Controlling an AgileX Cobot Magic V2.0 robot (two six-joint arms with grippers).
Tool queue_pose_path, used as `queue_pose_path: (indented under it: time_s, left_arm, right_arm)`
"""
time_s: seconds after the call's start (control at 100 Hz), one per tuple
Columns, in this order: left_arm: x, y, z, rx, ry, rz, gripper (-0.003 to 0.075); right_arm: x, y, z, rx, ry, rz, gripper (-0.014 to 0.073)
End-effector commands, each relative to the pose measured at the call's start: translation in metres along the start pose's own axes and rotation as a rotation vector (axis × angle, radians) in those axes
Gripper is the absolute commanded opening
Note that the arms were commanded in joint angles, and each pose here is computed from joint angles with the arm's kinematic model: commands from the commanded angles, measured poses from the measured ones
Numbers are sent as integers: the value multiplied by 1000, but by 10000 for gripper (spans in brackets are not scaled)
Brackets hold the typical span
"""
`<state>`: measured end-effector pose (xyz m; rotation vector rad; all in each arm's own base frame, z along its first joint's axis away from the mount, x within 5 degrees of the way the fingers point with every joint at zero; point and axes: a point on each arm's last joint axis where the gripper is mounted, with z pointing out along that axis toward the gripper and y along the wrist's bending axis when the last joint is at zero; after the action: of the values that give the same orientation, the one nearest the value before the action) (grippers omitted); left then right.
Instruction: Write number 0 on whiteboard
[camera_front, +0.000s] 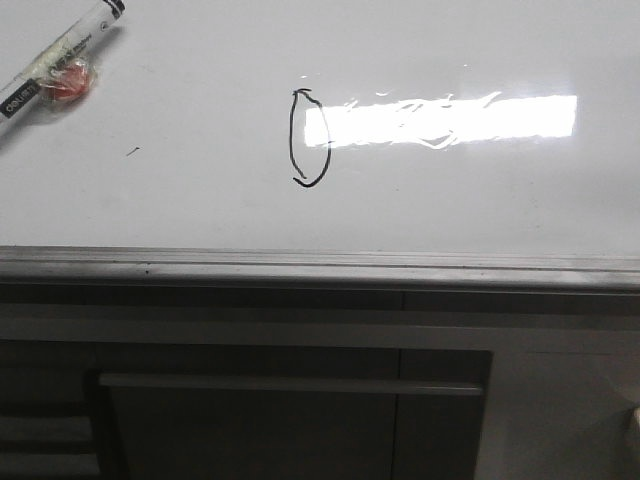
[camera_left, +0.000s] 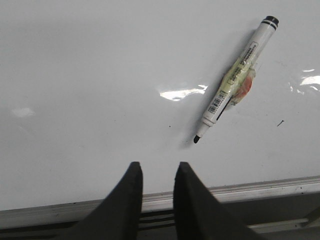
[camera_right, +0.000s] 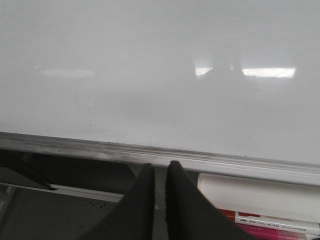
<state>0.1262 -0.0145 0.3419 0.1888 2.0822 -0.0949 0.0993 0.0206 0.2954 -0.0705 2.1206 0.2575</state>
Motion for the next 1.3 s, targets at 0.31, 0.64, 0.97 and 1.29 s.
queue_pose_path:
  time_s: [0.31,0.64,0.97,1.29]
  left_arm:
    - [-17,2,-7,-26,-121,-5,-20]
    - [-12,4,-8,-64,-231,12,-20]
    - [117,8,17,-180,-540,-89,-20]
    - [146,1,3,-153,-658,-74,-20]
  right_arm:
    - [-6,0,-4,5,-28,3,-73]
    - [-6,0,-4,5,-28,3,-73]
    - [-6,0,-4,5,-27,3,-73]
    - [-6,0,-4,5,-27,3,-73]
